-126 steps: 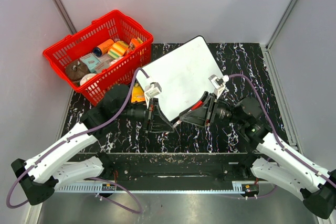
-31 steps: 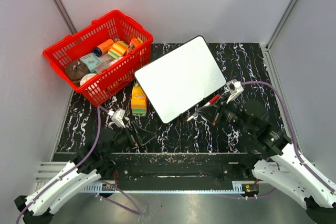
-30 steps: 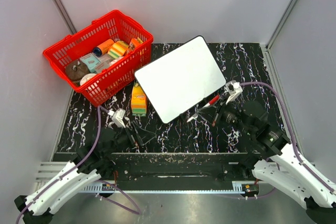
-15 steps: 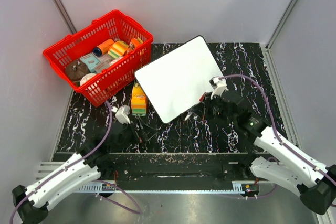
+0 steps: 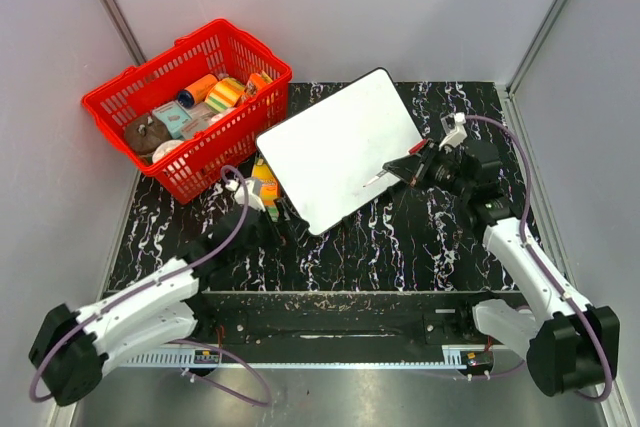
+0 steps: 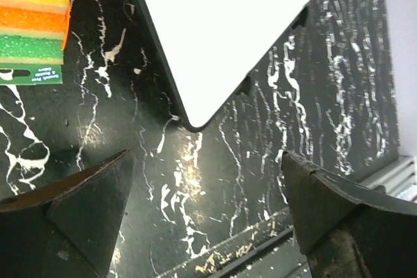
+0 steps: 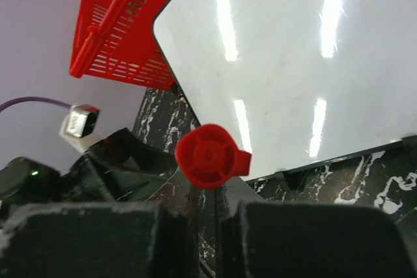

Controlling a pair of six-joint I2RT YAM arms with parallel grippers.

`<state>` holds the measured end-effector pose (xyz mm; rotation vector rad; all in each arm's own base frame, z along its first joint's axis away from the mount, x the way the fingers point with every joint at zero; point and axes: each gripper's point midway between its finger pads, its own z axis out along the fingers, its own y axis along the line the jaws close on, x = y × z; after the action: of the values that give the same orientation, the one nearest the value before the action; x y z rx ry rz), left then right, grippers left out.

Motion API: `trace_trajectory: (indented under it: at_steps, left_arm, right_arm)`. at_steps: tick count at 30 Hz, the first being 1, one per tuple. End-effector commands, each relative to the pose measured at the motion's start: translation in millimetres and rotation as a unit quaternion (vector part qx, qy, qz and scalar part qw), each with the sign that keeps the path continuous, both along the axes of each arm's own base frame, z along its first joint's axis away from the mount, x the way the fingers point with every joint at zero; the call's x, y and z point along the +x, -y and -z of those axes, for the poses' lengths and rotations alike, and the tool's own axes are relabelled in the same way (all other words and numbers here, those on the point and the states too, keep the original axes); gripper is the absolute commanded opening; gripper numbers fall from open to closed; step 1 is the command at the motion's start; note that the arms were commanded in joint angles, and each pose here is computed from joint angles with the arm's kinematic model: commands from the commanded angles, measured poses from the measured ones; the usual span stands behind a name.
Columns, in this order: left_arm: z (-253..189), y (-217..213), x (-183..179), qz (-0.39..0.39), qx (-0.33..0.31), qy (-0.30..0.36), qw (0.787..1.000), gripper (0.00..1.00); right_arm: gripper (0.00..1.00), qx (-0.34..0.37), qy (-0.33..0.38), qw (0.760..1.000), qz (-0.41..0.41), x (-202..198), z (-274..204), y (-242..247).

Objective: Write a sentence on the whiteboard
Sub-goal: Pick up the whiteboard stand from the center of the board.

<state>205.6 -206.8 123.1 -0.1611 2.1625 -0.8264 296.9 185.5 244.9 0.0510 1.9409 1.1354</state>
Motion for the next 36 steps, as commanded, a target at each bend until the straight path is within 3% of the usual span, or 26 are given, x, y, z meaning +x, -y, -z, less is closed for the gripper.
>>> trace_trajectory:
  at_steps: [1, 6, 14, 21, 29, 34, 36]
  left_arm:
    - [-24, 20, 35, 0.007, -0.031, 0.050, 0.998, 0.96]
    - [-1, 32, 56, 0.018, -0.032, 0.045, 0.998, 0.91]
    - [11, 52, 55, 0.053, -0.062, 0.041, 0.996, 0.91]
    - [20, 34, 45, 0.002, 0.041, 0.012, 0.999, 0.93]
    - [22, 37, 65, -0.011, 0.086, -0.012, 0.996, 0.95]
    - [23, 51, 64, 0.004, 0.082, -0.024, 0.996, 0.84]
    - [26, 46, 56, -0.010, 0.117, -0.042, 0.992, 0.84]
  right_arm:
    - [0.00, 0.075, 0.017, 0.995, -0.058, -3, -27, -9]
    - [0.00, 0.107, -0.034, 0.993, -0.037, 8, -7, 14]
    - [0.00, 0.069, -0.025, 0.997, -0.017, 6, -1, 27]
    - [0.00, 0.060, -0.025, 0.998, -0.009, 10, -2, 29]
    - [0.00, 0.065, -0.030, 0.997, -0.014, 7, 1, 28]
    - [0.00, 0.068, -0.029, 0.997, -0.022, 2, -2, 26]
    - [0.00, 0.069, -0.028, 0.997, -0.023, 1, -3, 26]
